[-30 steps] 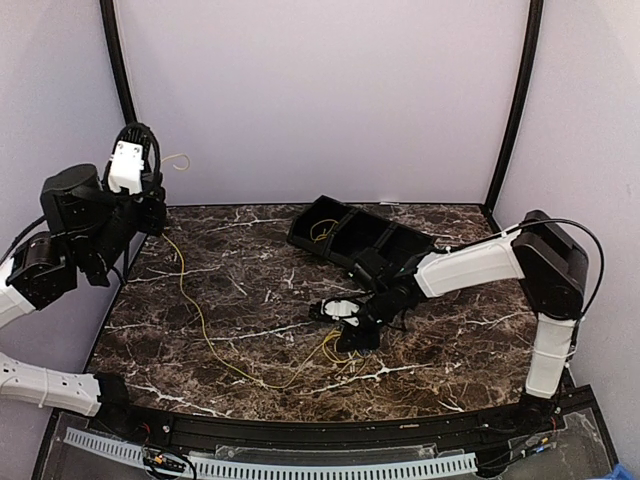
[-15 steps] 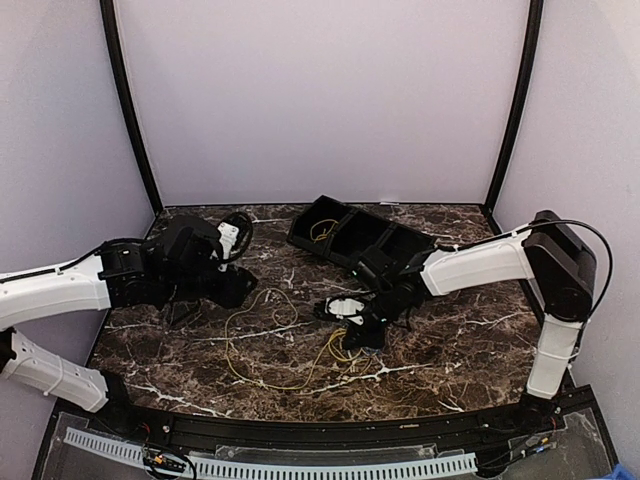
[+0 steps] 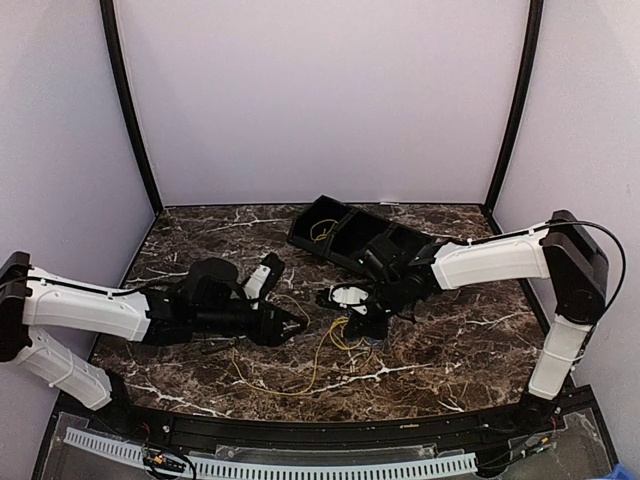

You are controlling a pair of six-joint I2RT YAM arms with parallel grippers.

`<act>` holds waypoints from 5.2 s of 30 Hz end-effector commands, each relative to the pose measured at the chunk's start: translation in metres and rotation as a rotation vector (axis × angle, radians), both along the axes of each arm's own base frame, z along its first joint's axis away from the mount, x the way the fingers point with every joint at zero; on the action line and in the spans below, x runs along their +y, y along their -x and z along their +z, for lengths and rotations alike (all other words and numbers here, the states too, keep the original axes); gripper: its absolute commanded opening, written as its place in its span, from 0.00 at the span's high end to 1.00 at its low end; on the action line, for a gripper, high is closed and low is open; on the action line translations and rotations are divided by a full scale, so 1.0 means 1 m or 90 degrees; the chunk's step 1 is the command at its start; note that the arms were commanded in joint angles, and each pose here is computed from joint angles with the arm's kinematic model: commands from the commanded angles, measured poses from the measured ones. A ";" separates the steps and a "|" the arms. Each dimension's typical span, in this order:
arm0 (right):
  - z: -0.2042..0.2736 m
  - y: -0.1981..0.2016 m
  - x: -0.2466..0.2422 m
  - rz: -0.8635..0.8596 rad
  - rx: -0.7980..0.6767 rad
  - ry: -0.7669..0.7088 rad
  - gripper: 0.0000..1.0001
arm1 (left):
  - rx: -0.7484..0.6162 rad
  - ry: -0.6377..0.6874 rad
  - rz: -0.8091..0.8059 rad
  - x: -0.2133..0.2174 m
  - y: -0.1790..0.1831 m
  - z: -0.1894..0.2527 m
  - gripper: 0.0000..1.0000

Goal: Untangle the cables

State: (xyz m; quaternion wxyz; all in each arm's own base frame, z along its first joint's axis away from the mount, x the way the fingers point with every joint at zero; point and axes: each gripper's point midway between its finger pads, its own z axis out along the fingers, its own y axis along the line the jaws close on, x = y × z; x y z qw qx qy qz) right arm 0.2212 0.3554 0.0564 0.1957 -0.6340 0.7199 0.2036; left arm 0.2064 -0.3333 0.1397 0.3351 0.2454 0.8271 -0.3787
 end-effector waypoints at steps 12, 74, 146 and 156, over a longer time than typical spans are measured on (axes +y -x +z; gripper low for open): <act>0.027 -0.010 0.001 -0.020 -0.011 -0.052 0.91 | -0.013 0.079 -0.101 -0.057 0.003 -0.033 0.40; 0.073 -0.001 -0.033 0.039 0.025 -0.126 0.40 | -0.220 0.066 0.013 0.031 -0.007 0.132 1.00; 0.103 0.015 -0.001 0.083 0.044 -0.228 0.55 | -0.783 0.267 0.265 0.077 -0.005 0.568 1.00; 0.105 0.006 -0.037 0.027 -0.026 -0.223 0.48 | -0.848 0.183 0.314 0.025 -0.082 0.562 1.00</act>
